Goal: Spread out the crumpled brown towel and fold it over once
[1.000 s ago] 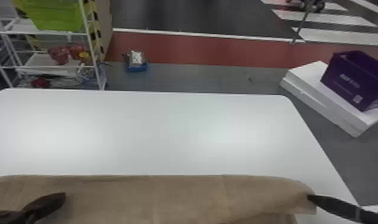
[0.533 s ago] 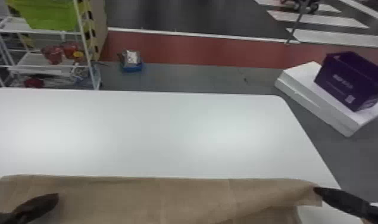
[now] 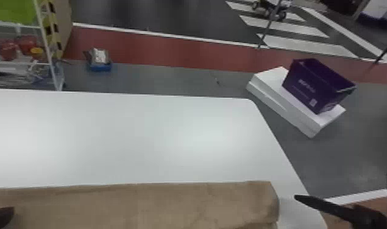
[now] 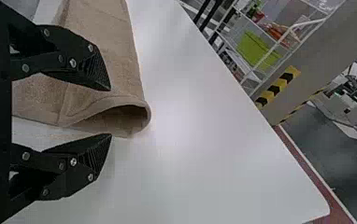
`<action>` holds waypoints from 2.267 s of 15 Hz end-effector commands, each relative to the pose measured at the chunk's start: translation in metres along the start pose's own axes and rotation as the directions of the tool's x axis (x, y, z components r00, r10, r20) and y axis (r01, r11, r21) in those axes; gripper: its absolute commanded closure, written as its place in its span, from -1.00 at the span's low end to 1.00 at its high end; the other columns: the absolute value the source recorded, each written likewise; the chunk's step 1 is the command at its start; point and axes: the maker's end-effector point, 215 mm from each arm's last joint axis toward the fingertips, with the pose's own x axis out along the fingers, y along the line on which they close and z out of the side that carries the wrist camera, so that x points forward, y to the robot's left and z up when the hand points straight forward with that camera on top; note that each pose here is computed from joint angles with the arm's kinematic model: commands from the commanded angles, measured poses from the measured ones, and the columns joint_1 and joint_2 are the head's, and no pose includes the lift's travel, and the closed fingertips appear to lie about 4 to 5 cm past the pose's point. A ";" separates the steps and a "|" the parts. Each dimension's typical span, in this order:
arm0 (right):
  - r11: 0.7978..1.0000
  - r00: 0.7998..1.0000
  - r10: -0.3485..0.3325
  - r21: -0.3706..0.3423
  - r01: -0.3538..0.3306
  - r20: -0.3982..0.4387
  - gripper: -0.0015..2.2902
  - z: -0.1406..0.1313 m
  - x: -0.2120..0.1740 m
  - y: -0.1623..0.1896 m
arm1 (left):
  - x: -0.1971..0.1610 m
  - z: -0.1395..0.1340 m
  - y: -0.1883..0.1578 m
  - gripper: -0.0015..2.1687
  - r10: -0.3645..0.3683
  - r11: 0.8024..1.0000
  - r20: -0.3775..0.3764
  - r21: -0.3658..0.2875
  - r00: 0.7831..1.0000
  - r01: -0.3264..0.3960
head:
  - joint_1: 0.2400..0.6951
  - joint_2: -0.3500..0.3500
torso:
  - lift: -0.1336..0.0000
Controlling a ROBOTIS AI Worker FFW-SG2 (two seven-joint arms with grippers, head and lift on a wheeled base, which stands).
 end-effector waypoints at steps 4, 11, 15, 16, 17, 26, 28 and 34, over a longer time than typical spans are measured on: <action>0.801 0.978 0.053 -0.594 0.078 0.200 -0.89 0.050 -0.019 0.071 | -0.002 -0.007 -0.025 0.74 -0.065 0.998 -0.026 -0.019 0.998 0.064 | 1.00 -1.00 | -0.84; 0.205 0.978 0.183 -0.977 0.061 0.099 -0.61 0.051 -0.010 0.193 | -0.005 -0.018 -0.005 0.74 -0.011 0.999 -0.077 -0.053 0.997 0.007 | 1.00 -0.71 | -0.84; -0.115 0.991 0.103 -0.991 -0.074 -0.086 -0.46 0.008 0.013 0.225 | -0.010 -0.034 0.002 0.74 0.006 0.996 -0.130 -0.092 0.991 -0.018 | 1.00 -0.35 | -0.84; -0.150 0.988 0.079 -0.982 -0.118 -0.131 -0.46 -0.004 0.019 0.227 | -0.010 -0.036 0.001 0.74 0.005 0.995 -0.132 -0.096 0.991 -0.018 | 1.00 -0.27 | -0.84; -0.180 0.984 0.040 -0.970 -0.161 -0.171 -0.46 -0.016 0.025 0.223 | -0.010 -0.040 -0.001 0.74 0.001 0.994 -0.144 -0.105 0.990 -0.016 | 1.00 -0.22 | -0.84; -0.107 0.906 -0.178 -0.907 -0.406 -0.385 -0.38 -0.078 0.084 0.129 | -0.013 -0.046 -0.011 0.74 -0.026 0.992 -0.160 -0.124 0.987 0.006 | 1.00 -0.18 | -0.84; -0.078 0.897 -0.186 -0.904 -0.420 -0.400 -0.28 -0.081 0.085 0.120 | -0.014 -0.043 -0.012 0.74 -0.024 0.993 -0.153 -0.119 0.988 0.006 | 1.00 -0.21 | -0.84; 0.004 0.876 -0.228 -0.900 -0.437 -0.426 -0.28 -0.084 0.078 0.097 | -0.043 0.021 -0.033 0.74 -0.059 0.996 -0.005 -0.070 0.998 0.058 | 1.00 -0.27 | -0.84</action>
